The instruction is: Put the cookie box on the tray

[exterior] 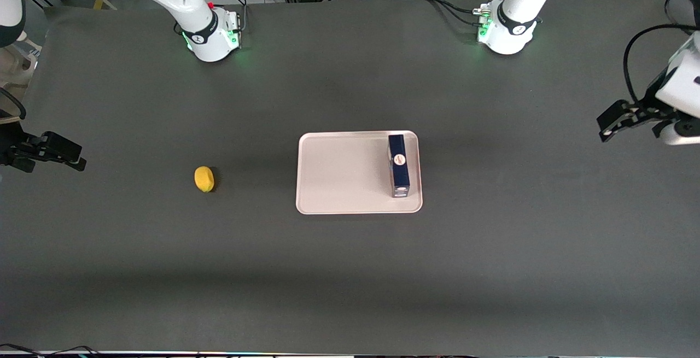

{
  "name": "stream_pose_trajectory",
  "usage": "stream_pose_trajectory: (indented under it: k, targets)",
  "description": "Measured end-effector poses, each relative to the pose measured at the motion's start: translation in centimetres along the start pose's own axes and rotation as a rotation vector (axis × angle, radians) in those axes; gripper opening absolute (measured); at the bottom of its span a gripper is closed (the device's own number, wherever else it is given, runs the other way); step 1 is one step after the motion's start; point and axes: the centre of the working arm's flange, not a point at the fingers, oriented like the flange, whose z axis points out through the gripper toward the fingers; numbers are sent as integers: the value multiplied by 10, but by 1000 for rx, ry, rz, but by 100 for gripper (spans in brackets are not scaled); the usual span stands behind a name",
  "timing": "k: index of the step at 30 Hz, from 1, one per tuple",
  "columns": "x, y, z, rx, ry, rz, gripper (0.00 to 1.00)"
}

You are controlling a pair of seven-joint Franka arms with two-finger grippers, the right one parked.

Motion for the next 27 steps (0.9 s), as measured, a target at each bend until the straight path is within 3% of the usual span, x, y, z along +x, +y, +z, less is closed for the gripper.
stream_pose_trajectory:
  k: [12, 19, 27]
  targets:
    - [-28, 3, -26, 7, -49, 10, 100]
    - [-32, 8, -19, -39, -84, 46, 100]
    - [-32, 8, -13, -49, -98, 57, 100]
